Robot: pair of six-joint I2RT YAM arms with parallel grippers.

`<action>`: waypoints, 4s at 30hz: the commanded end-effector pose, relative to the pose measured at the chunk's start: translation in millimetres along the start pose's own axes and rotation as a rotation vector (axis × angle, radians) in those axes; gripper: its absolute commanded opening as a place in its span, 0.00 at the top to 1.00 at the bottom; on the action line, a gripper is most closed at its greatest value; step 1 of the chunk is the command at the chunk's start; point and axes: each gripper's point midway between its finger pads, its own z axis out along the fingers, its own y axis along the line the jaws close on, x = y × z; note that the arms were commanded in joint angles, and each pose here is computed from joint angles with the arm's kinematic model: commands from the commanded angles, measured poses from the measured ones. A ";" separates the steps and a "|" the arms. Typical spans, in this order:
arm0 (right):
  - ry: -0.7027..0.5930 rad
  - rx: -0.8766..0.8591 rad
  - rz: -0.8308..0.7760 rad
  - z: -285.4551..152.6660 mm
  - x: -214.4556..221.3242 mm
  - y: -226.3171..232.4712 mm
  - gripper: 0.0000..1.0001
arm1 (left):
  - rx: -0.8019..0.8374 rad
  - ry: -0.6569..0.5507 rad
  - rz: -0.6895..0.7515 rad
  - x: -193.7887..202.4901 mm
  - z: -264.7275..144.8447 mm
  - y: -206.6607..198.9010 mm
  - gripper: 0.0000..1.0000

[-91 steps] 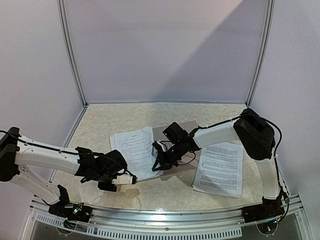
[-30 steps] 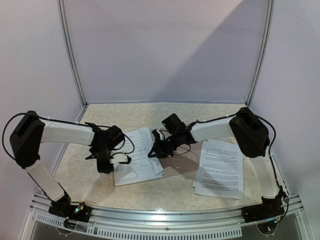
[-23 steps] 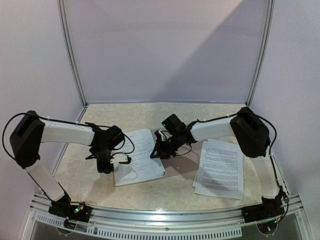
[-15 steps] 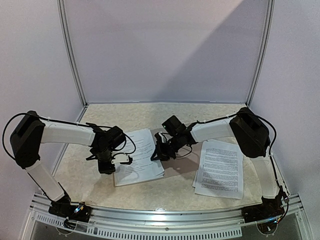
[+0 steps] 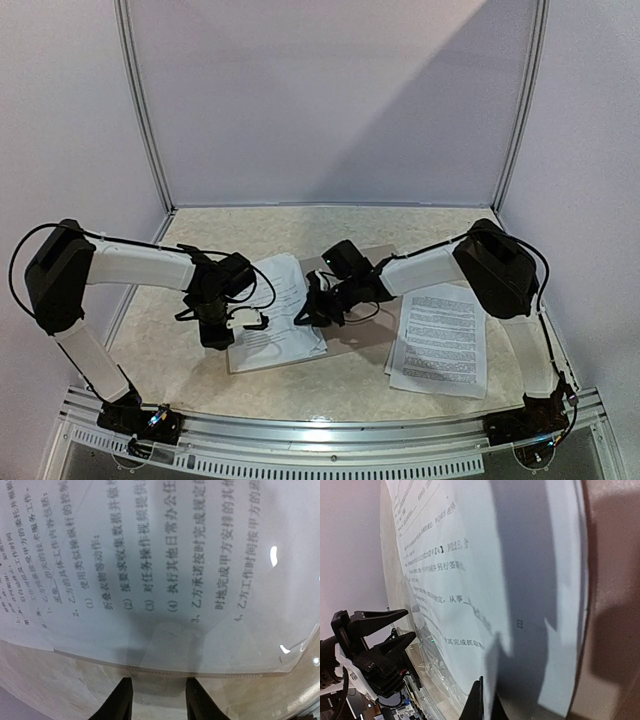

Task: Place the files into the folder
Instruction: Insert the folder to form pockets on the folder.

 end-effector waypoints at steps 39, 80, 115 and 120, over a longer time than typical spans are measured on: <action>0.080 0.099 -0.015 -18.4 46.7 -10.0 1.00 | -0.077 -0.093 0.295 -18.4 -2.3 -68.6 0.33; 0.098 0.149 0.004 -16.5 68.1 11.8 0.84 | -0.080 -0.096 0.245 -23.3 10.6 -61.5 0.55; 0.147 0.213 -0.014 -31.9 86.3 -1.2 1.00 | -0.087 -0.085 0.228 -24.3 13.4 -57.3 0.56; 0.153 0.233 -0.044 -30.0 80.3 0.0 0.86 | -0.084 -0.085 0.226 -22.9 12.1 -57.1 0.56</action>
